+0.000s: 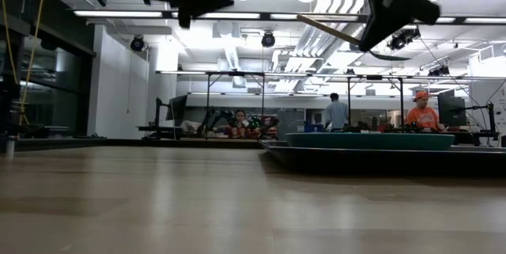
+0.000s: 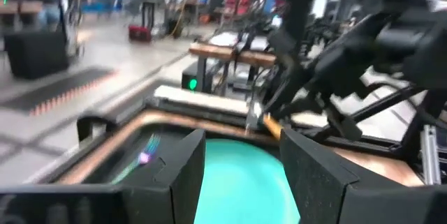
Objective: Pick and place plate/cup/fork/spoon on tray
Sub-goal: Put the yellow spoon on the black serving tray to the left side of the blue plate
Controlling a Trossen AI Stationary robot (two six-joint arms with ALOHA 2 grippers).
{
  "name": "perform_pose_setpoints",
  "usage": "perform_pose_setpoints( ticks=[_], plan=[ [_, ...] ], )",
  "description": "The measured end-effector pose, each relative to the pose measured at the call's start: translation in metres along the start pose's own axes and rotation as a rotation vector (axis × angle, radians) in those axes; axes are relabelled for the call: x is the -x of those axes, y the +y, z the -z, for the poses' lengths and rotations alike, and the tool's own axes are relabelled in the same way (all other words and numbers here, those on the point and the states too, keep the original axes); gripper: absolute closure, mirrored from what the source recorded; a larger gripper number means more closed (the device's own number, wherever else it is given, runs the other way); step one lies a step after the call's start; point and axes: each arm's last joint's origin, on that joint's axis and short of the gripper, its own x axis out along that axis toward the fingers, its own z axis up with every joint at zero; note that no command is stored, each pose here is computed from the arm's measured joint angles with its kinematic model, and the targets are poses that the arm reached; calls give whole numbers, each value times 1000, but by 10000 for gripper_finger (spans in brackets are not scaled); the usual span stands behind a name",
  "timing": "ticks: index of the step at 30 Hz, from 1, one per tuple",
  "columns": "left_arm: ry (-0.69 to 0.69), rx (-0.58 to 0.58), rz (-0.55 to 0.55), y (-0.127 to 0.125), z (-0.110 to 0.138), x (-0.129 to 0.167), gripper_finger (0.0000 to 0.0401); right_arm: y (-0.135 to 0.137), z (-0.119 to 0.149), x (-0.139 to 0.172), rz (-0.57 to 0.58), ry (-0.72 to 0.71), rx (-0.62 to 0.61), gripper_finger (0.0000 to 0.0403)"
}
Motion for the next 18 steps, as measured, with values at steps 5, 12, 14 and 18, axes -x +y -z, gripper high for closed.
perform_pose_setpoints(
  ticks=[5,12,14,18],
  plan=[
    [15,64,-41,12,12,-13,221,-9,-8,-11,16,-8,-1,400],
    [4,179,90,19,10,-39,181,-15,-19,-20,-12,-45,-1,400],
    [28,212,95,19,12,-46,166,-16,-21,-21,-17,-58,-3,401],
    [46,280,94,19,15,-58,142,-18,-26,-23,-24,-83,3,401]
  ],
)
